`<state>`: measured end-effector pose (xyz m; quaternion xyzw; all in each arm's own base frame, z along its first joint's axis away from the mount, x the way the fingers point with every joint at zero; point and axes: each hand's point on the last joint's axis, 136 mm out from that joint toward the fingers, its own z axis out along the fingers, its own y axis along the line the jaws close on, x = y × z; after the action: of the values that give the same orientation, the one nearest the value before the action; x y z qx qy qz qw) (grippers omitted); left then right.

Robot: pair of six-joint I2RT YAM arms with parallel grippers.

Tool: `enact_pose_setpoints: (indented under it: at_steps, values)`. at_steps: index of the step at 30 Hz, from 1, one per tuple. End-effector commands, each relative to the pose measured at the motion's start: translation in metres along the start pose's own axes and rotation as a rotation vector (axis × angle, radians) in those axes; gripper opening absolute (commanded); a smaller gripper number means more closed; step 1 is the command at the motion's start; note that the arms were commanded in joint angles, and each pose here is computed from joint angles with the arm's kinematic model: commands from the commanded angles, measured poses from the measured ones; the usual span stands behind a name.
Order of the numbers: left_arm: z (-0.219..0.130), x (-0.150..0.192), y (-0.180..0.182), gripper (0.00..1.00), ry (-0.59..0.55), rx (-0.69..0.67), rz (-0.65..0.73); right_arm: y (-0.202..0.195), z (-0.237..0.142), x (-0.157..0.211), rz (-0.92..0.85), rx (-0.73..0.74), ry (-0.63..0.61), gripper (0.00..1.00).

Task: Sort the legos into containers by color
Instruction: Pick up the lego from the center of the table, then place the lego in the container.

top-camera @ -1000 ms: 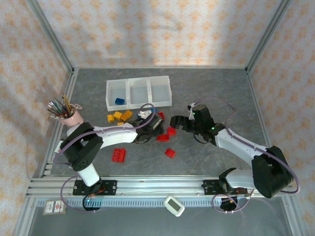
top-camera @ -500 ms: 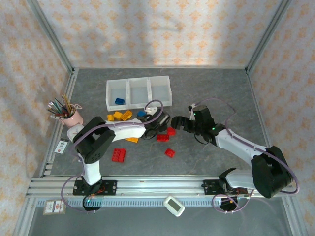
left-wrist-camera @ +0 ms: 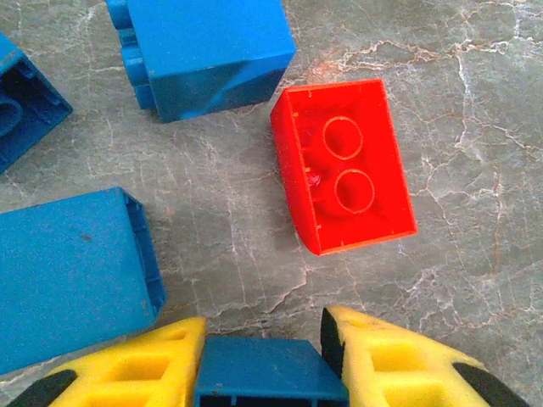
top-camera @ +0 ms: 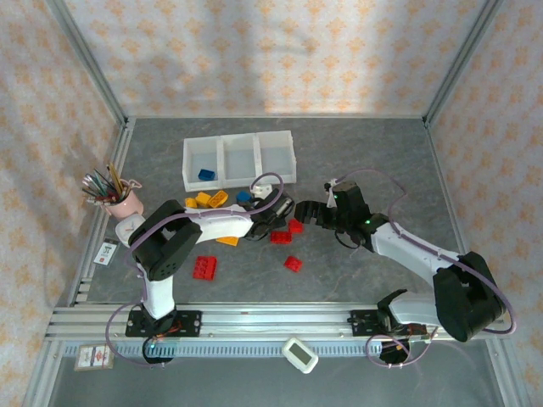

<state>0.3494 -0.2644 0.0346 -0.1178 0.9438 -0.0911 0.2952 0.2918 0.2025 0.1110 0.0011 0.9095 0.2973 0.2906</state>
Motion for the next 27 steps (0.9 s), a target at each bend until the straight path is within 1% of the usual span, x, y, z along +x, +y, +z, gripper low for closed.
enact_pose_setpoints:
  at_steps: [1,5,8,11,16,22,25,27]
  values:
    - [-0.016,-0.008,0.001,0.25,-0.026,-0.017,0.028,0.007,-0.01,-0.013,-0.034,-0.009,-0.037,1.0]
    - [-0.035,-0.014,0.001,0.2,-0.045,0.002,0.03,0.016,-0.015,-0.02,-0.055,-0.029,-0.037,1.0]
    - [-0.055,-0.025,0.005,0.19,-0.082,0.015,0.019,0.026,-0.019,-0.025,-0.065,-0.054,-0.034,1.0]
    - [-0.081,-0.041,0.014,0.19,-0.147,0.007,0.017,0.037,-0.021,-0.03,-0.078,-0.073,-0.039,1.0]
    - [-0.125,-0.088,0.046,0.19,-0.3,-0.081,0.0,0.065,-0.017,-0.037,-0.105,-0.127,-0.055,1.0]
    - [-0.133,-0.138,0.102,0.19,-0.372,-0.147,-0.089,0.104,-0.001,-0.04,-0.119,-0.216,-0.078,1.0]
    - [-0.125,-0.163,0.125,0.19,-0.39,-0.175,-0.111,0.117,0.008,-0.043,-0.12,-0.247,-0.092,1.0]
    - [-0.116,-0.178,0.139,0.19,-0.388,-0.201,-0.133,0.119,0.013,-0.047,-0.113,-0.247,-0.106,0.99]
